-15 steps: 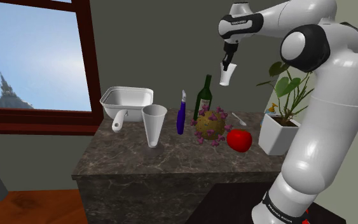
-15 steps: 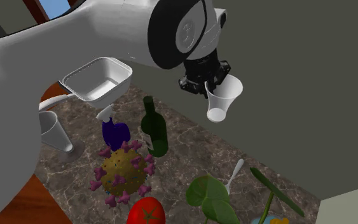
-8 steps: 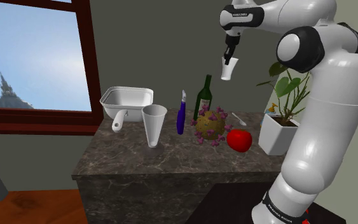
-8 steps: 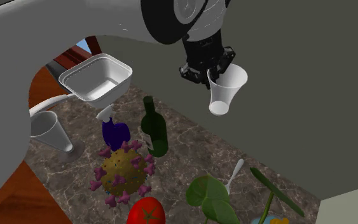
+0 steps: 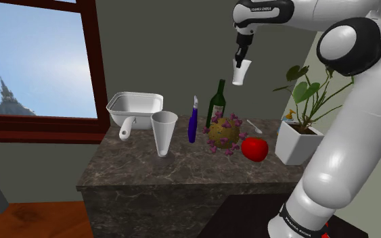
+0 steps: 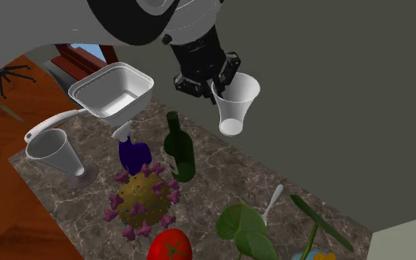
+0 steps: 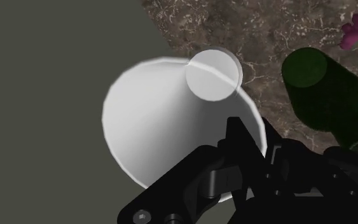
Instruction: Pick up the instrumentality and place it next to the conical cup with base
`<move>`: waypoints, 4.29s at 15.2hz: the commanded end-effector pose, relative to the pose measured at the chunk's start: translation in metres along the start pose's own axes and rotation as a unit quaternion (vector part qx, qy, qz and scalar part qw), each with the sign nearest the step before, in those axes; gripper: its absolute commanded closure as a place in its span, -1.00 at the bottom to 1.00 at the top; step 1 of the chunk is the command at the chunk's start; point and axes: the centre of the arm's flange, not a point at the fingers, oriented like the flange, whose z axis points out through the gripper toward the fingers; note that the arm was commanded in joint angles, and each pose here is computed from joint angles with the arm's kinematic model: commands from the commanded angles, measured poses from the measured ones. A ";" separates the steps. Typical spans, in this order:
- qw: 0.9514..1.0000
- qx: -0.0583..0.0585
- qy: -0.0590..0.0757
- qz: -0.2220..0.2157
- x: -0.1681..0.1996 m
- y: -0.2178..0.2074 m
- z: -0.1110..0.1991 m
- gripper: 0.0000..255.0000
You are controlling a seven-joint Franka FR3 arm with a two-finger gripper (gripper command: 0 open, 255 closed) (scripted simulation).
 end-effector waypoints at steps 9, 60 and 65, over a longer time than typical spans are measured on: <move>1.000 -0.001 0.000 0.001 -0.002 -0.125 -0.039 1.00; 1.000 -0.001 0.000 0.001 -0.009 -0.458 0.010 1.00; 1.000 -0.001 0.000 0.001 -0.011 -0.466 0.036 1.00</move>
